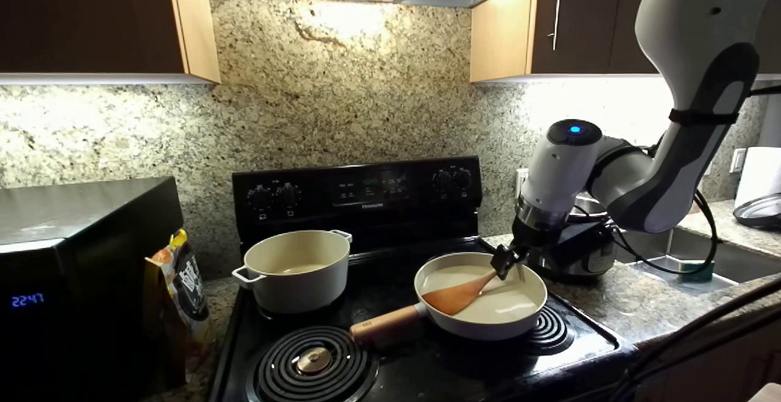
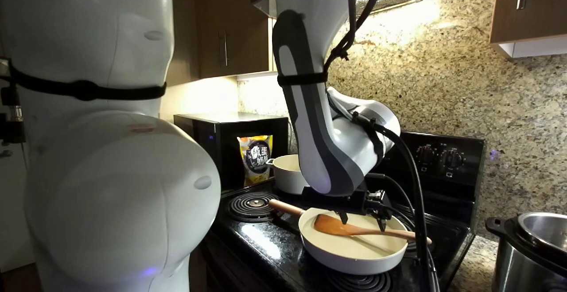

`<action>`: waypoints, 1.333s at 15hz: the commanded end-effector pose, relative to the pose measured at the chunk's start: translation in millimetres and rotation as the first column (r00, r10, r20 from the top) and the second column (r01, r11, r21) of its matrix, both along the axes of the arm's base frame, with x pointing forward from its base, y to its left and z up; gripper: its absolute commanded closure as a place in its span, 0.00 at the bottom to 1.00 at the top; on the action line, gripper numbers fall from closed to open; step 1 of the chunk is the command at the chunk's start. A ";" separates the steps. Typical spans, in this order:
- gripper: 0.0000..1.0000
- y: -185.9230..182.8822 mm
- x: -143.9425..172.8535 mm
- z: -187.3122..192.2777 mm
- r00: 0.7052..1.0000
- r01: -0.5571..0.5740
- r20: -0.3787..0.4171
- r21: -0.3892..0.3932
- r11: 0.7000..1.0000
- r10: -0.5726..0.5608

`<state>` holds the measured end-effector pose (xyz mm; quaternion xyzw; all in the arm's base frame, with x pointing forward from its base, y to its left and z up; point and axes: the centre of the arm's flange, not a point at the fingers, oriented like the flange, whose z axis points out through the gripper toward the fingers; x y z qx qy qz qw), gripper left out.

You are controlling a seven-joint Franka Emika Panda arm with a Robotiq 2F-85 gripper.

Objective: Use the spatula to stir the contents in the pan

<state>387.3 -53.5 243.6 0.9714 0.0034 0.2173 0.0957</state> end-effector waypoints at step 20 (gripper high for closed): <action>0.00 10.7 -51.8 50.2 0.997 -0.081 0.004 -0.104 0.991 0.082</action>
